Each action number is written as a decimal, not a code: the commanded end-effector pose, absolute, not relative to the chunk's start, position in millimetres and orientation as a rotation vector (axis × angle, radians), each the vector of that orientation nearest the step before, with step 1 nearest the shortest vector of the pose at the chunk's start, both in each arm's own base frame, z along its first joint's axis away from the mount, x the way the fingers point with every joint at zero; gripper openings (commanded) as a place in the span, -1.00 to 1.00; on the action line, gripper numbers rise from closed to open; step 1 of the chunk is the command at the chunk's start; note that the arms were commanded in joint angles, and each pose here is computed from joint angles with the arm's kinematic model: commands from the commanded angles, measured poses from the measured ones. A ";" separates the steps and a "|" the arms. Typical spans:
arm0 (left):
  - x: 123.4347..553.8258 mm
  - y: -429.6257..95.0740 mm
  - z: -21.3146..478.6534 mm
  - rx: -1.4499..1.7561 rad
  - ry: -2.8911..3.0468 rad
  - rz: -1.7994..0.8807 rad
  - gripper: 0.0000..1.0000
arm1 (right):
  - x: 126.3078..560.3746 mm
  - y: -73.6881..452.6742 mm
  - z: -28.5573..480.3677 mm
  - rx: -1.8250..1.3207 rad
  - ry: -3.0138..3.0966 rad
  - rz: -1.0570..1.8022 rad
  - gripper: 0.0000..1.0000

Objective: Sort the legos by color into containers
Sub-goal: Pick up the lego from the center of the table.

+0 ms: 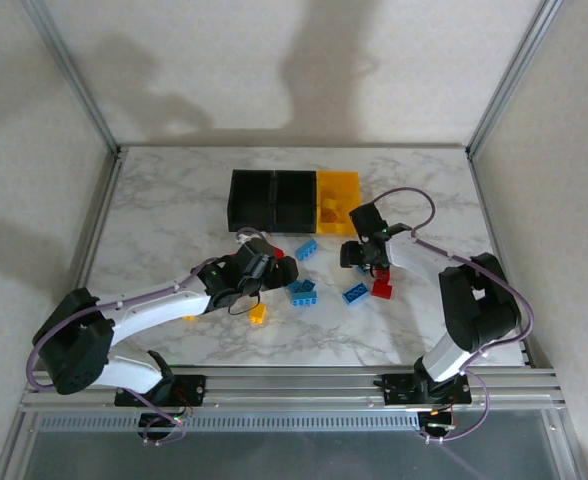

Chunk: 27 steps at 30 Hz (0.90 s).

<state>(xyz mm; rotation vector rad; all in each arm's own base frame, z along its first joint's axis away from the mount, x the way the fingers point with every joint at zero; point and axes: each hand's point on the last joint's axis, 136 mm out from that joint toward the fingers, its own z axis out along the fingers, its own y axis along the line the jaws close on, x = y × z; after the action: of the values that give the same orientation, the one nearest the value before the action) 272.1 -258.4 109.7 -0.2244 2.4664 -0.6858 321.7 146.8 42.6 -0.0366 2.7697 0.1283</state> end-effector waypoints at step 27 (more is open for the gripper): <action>270.3 -258.3 106.4 -0.228 2.461 -0.684 0.54 | 308.7 160.0 27.5 -0.164 2.866 0.045 -0.41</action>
<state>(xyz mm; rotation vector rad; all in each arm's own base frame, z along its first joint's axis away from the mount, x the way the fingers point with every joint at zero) 272.2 -257.8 105.9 -0.2285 2.4658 -0.6836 308.4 161.2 26.5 -0.1546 2.8566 0.0982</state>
